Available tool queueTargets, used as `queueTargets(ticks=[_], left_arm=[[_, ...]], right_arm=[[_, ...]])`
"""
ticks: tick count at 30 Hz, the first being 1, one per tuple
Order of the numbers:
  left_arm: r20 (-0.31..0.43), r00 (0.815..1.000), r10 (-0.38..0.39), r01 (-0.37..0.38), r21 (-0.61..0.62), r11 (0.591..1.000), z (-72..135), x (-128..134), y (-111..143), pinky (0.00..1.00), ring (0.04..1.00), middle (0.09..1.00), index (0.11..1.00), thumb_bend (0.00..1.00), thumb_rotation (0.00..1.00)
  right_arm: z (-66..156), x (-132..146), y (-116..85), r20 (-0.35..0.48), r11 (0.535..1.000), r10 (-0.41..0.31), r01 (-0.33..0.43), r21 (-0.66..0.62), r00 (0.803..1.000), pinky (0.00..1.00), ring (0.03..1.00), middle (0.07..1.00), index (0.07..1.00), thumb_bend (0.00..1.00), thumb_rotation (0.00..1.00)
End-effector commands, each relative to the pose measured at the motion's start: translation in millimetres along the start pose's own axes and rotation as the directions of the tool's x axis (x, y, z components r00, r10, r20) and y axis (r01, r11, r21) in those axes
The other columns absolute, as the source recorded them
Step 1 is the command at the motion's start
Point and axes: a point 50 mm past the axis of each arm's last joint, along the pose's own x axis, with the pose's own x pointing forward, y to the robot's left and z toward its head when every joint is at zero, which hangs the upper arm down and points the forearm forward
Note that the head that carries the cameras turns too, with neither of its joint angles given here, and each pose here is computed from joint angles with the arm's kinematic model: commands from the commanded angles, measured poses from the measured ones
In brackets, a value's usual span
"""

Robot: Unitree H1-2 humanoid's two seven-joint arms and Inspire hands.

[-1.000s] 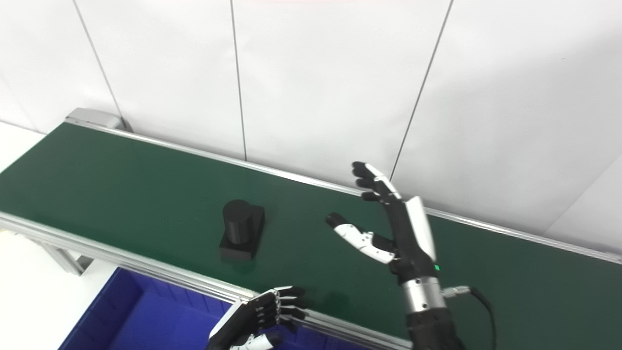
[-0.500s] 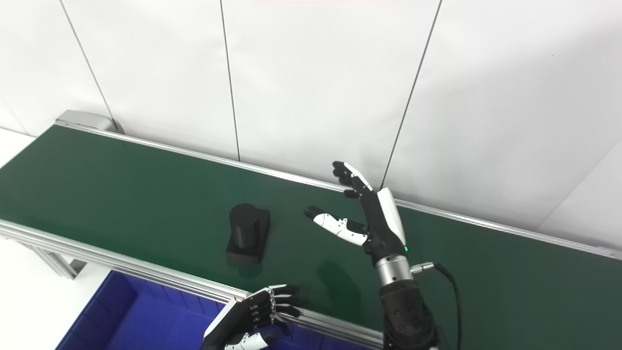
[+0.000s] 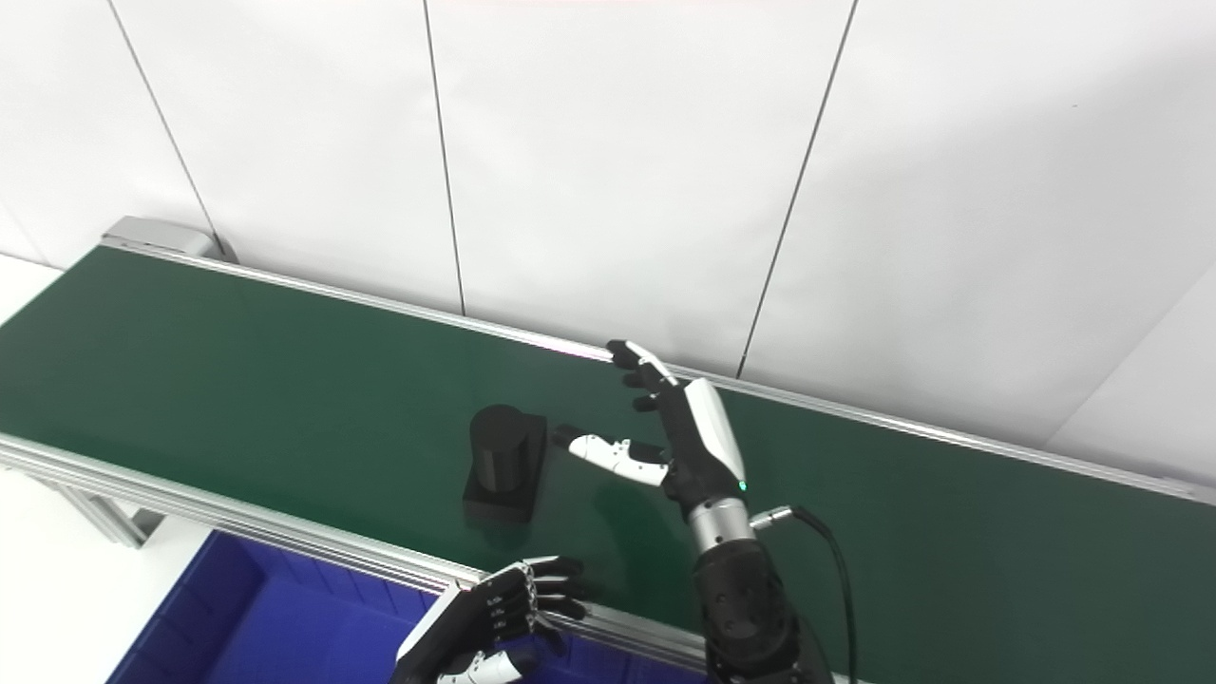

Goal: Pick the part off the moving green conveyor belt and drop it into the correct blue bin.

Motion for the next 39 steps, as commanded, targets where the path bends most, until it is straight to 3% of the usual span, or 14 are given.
queueTargets(ticks=[1, 10, 17, 31, 39], left_arm=[[0.063, 0.998, -0.015, 0.013, 0.019, 1.0, 11, 5, -2, 0.66, 0.695, 0.733, 0.786, 0.83, 0.59], [0.071, 0.997, -0.019, 0.017, 0.029, 0.999, 14, 6, -5, 0.65, 0.688, 0.718, 0.775, 0.81, 0.59], [0.089, 0.996, -0.007, 0.006, 0.006, 1.0, 17, 8, -10, 0.63, 0.666, 0.677, 0.674, 0.85, 0.6], [0.109, 0.994, 0.005, -0.003, -0.016, 1.0, 22, 10, -17, 0.59, 0.618, 0.617, 0.616, 0.83, 0.59], [0.131, 0.991, 0.007, -0.005, -0.018, 1.0, 27, 12, -20, 0.58, 0.615, 0.619, 0.621, 0.83, 0.6]], right_arm=[[23, 13, -1, 0.111, 1.0, -0.02, 0.022, -0.014, 0.994, 0.75, 0.839, 0.861, 0.872, 0.74, 0.49], [11, 9, 9, 0.103, 1.0, -0.002, 0.003, -0.014, 0.995, 0.73, 0.819, 0.844, 0.865, 0.77, 0.48], [10, 7, 12, 0.106, 1.0, 0.016, -0.015, -0.005, 0.994, 0.74, 0.818, 0.844, 0.865, 0.78, 0.47], [11, 2, 19, 0.101, 0.998, 0.048, -0.045, -0.033, 0.994, 0.76, 0.826, 0.843, 0.858, 0.8, 0.36], [-1, -1, 23, 0.095, 0.994, 0.056, -0.047, -0.098, 0.994, 0.76, 0.812, 0.818, 0.828, 0.83, 0.28]])
